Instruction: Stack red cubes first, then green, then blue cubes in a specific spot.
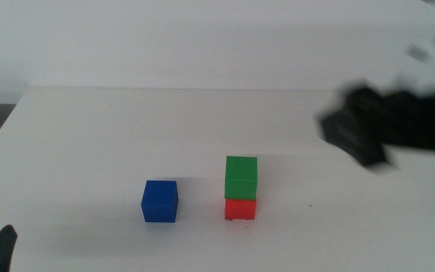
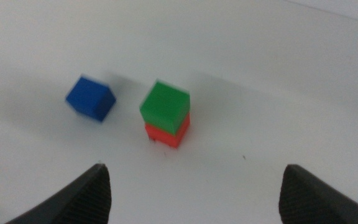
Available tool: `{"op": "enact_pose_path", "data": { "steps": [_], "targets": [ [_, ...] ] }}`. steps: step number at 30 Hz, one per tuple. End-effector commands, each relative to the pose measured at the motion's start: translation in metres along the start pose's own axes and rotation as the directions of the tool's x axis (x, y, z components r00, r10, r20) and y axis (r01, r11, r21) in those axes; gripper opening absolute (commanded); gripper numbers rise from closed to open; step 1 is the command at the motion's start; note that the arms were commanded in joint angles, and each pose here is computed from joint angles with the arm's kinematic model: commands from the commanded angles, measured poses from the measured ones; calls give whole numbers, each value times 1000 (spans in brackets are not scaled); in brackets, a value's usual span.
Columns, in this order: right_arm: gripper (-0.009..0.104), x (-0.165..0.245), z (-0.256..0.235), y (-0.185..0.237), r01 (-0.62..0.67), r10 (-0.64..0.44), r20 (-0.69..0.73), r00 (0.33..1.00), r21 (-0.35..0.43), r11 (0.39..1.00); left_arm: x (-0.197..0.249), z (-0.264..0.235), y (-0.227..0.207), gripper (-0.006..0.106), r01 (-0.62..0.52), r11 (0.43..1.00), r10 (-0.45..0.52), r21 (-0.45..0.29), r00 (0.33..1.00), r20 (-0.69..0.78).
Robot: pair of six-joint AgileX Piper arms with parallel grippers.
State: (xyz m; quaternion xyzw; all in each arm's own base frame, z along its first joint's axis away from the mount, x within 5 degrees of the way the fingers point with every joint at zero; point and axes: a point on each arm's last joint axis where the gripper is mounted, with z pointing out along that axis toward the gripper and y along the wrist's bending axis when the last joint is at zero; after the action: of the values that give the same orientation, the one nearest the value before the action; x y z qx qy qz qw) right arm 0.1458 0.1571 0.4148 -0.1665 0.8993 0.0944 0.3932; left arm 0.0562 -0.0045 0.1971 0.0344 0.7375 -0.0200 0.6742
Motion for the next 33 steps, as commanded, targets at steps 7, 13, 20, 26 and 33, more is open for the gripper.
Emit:
{"op": "enact_pose_path", "data": {
  "steps": [7, 13, 20, 26, 33],
  "targets": [
    [89, 78, -58, -56, 124, -105, 126, 986, -155, 980, -1, 0, 0, 94, 3, 1000, -3, -1, 1000, 17],
    [89, 96, -79, -69, 175, -144, 153, 978, -210, 962, -1, 0, 0, 94, 3, 1000, -3, -1, 1000, 17],
    [89, 99, -78, -70, 161, -139, 116, 984, -214, 963, -1, 0, 0, 94, 3, 1000, -3, -1, 1000, 17],
    [89, 99, -78, -69, 161, -137, 119, 983, -218, 963, -1, 0, 0, 94, 3, 1000, -3, -1, 1000, 17],
    [89, 99, -78, -69, 160, -136, 118, 984, -219, 962, -55, 8, 0, 94, 12, 1000, -9, 15, 979, -202]
  ]
}}
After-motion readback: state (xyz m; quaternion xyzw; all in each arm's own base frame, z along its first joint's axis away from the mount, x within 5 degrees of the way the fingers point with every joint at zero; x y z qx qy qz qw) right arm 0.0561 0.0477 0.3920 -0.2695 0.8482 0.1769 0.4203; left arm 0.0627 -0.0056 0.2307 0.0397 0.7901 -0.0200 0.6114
